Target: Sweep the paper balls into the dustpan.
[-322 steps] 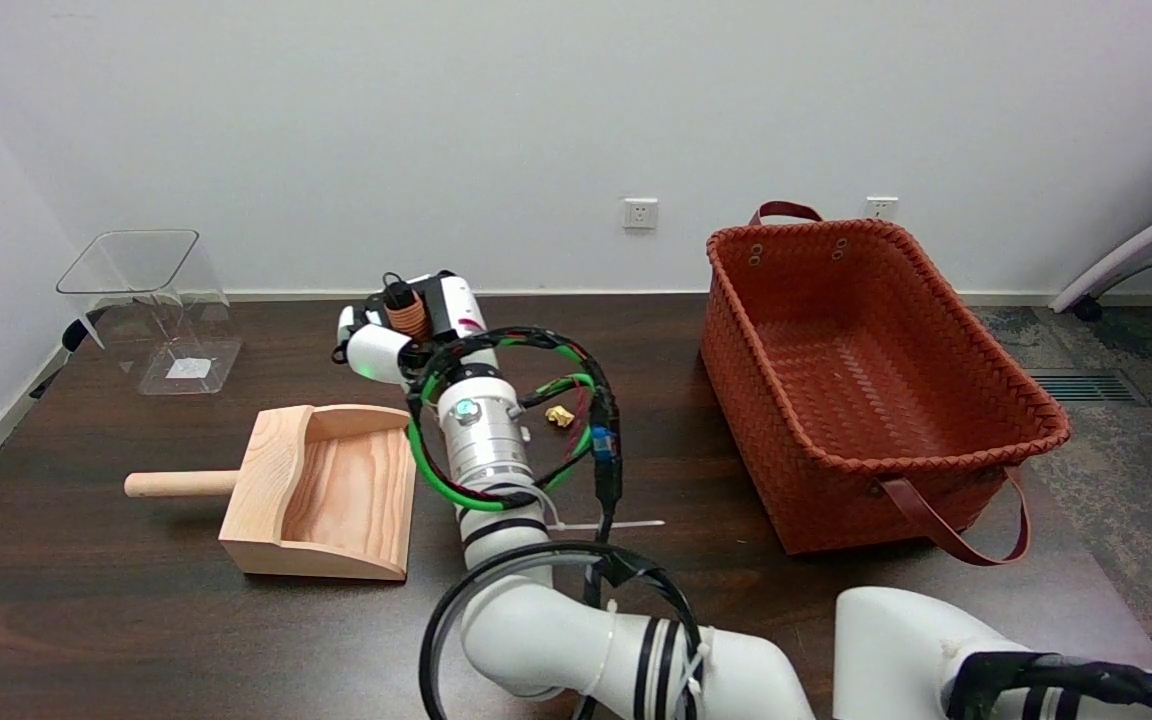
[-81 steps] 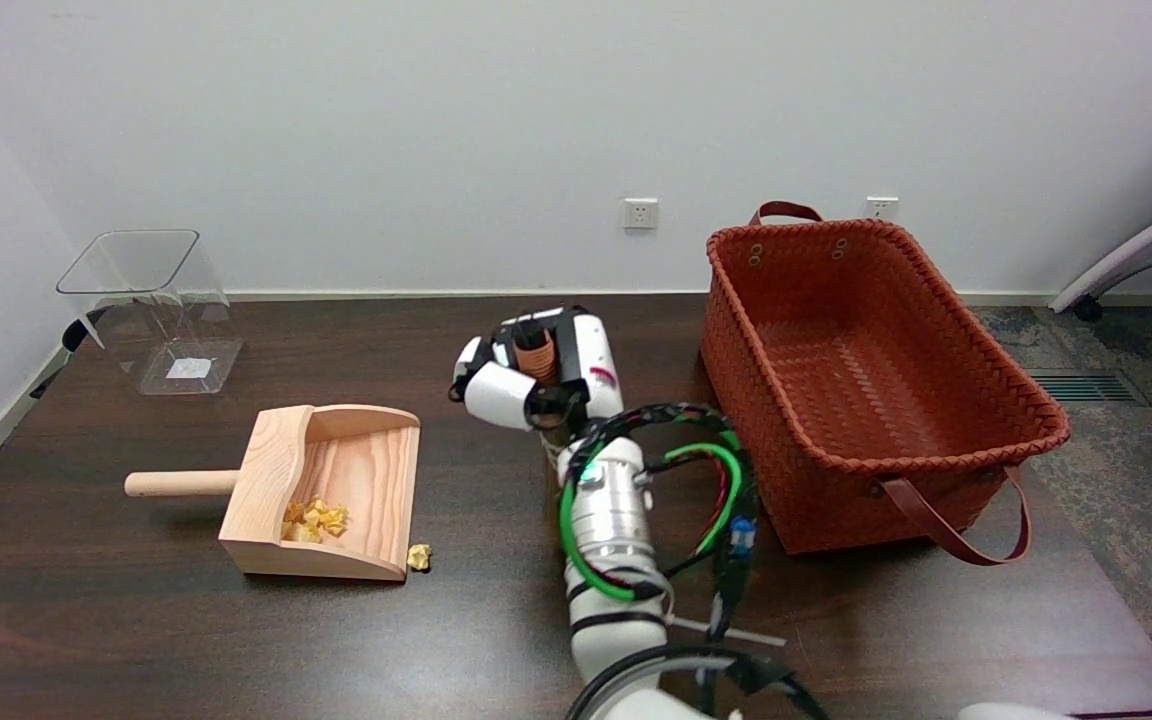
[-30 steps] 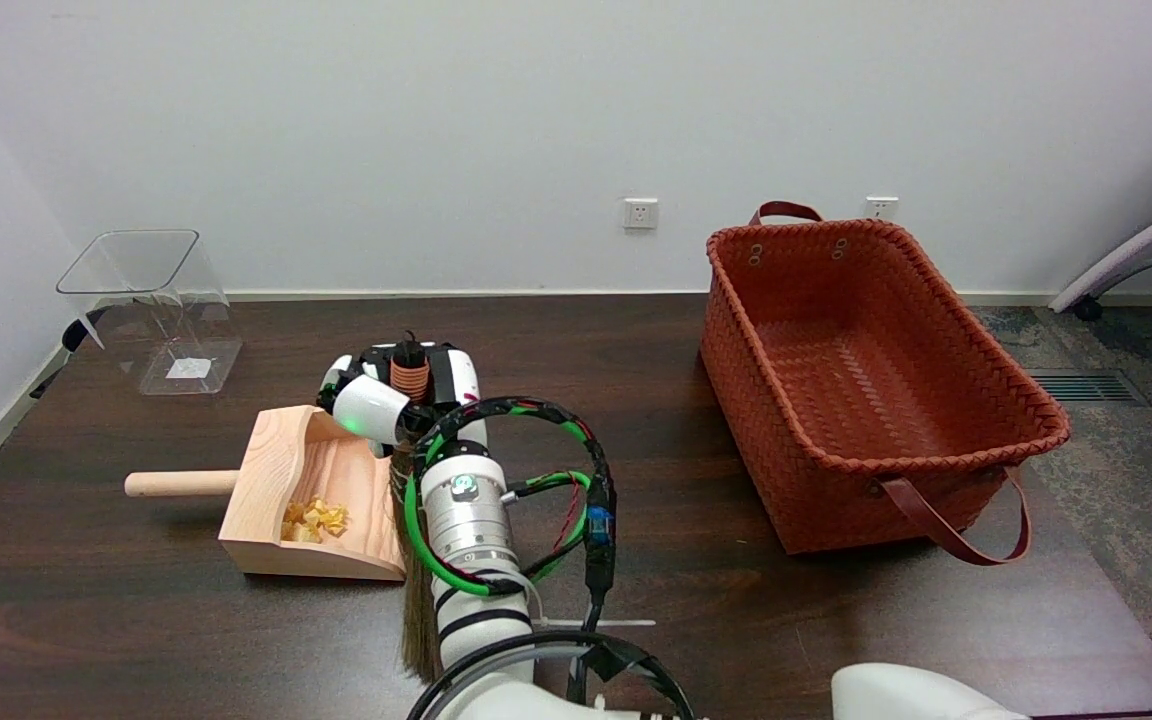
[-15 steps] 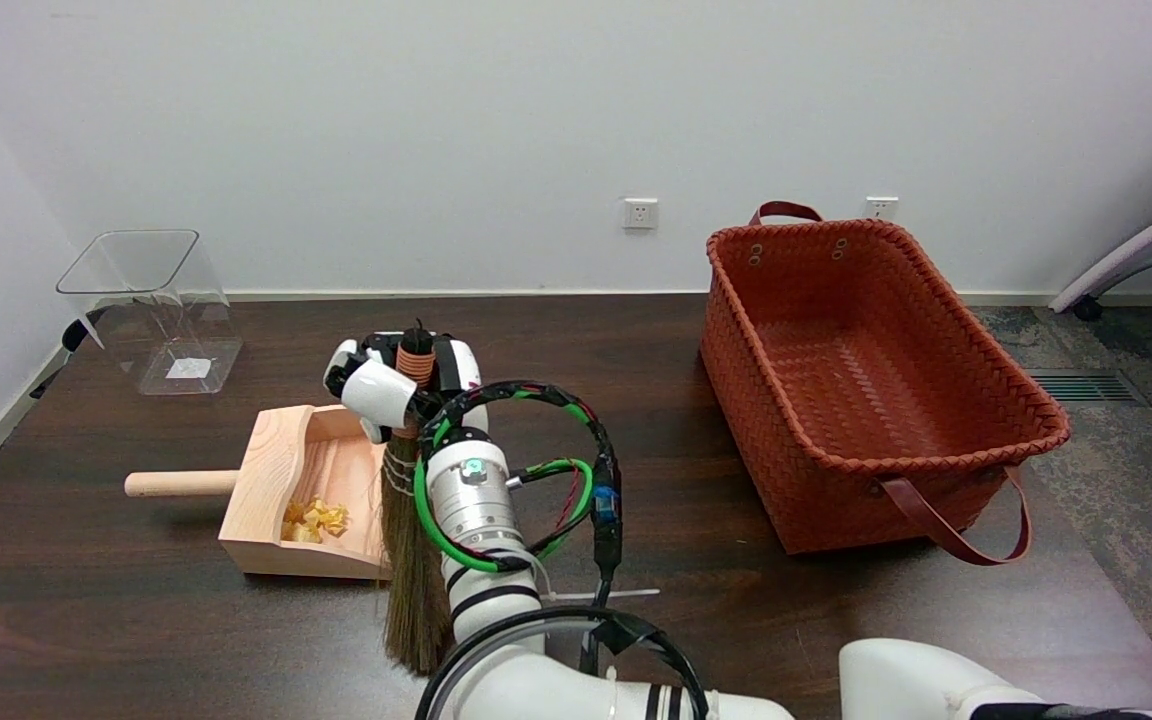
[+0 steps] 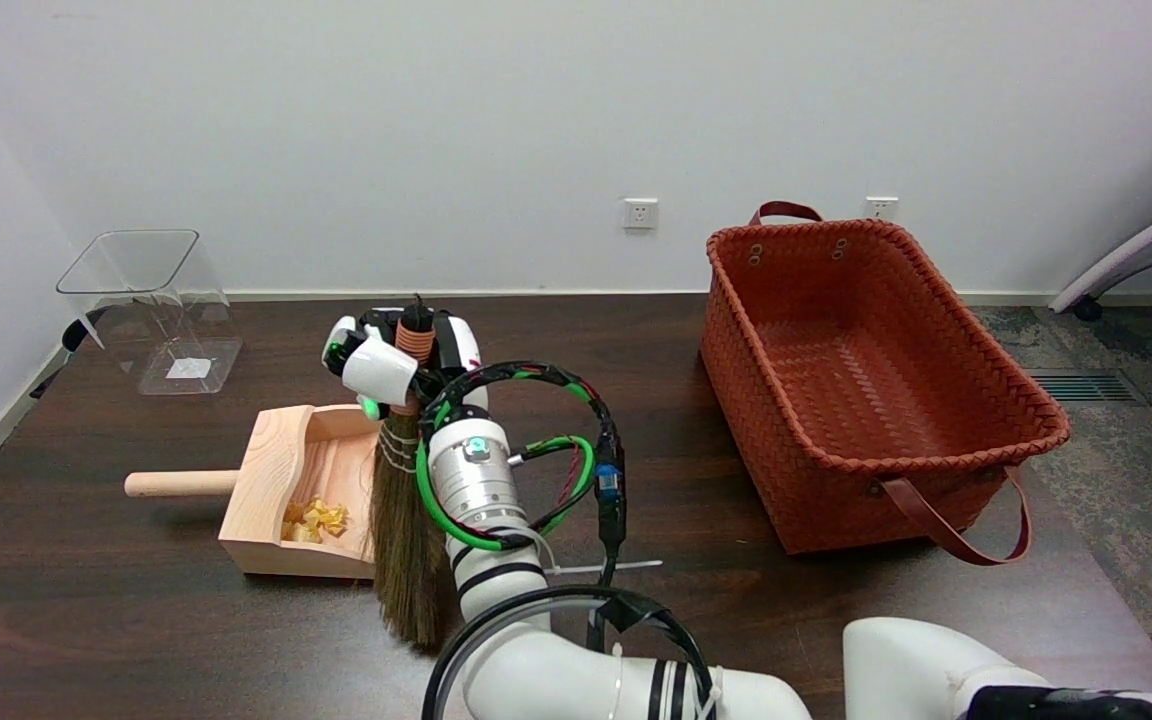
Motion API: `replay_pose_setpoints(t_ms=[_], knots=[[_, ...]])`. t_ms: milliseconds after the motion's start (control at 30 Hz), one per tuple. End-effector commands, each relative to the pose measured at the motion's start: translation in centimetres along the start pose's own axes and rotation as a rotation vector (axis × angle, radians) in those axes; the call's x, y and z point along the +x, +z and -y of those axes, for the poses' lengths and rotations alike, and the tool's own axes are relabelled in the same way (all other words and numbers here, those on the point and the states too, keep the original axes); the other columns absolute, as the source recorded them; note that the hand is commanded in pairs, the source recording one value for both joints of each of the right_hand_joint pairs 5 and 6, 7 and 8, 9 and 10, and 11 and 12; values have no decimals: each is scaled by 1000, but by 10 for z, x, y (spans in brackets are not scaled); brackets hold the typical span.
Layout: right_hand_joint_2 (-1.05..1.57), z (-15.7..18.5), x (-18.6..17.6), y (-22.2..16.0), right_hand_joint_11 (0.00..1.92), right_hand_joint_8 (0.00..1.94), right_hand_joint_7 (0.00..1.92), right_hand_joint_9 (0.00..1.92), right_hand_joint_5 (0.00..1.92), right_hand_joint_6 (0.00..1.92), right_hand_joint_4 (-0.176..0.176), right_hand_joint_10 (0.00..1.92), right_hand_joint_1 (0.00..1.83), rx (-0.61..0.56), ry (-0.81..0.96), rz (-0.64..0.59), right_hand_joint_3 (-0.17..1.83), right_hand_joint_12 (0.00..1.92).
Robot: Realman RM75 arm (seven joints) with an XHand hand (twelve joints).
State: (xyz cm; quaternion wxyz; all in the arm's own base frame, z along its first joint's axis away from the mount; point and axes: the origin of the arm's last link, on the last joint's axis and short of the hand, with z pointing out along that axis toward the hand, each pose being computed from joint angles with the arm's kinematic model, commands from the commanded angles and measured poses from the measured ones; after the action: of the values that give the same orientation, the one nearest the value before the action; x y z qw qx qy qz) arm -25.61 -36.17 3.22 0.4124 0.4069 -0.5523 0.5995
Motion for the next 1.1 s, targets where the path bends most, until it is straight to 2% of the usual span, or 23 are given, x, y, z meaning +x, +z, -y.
replay_pose_setpoints(t_ms=[33, 833, 1100], knots=[[452, 12, -5, 12, 1920, 1920, 1920, 1920, 1920, 1920, 0, 1920, 1142, 42, 3, 44, 1438, 1920], [415, 15, -11, 17, 1920, 1920, 1920, 1920, 1920, 1920, 0, 1920, 1138, 45, -15, 65, 1483, 1920], [394, 40, -20, 17, 1920, 1920, 1920, 1920, 1920, 1920, 0, 1920, 1140, 100, -146, 98, 1499, 1920]])
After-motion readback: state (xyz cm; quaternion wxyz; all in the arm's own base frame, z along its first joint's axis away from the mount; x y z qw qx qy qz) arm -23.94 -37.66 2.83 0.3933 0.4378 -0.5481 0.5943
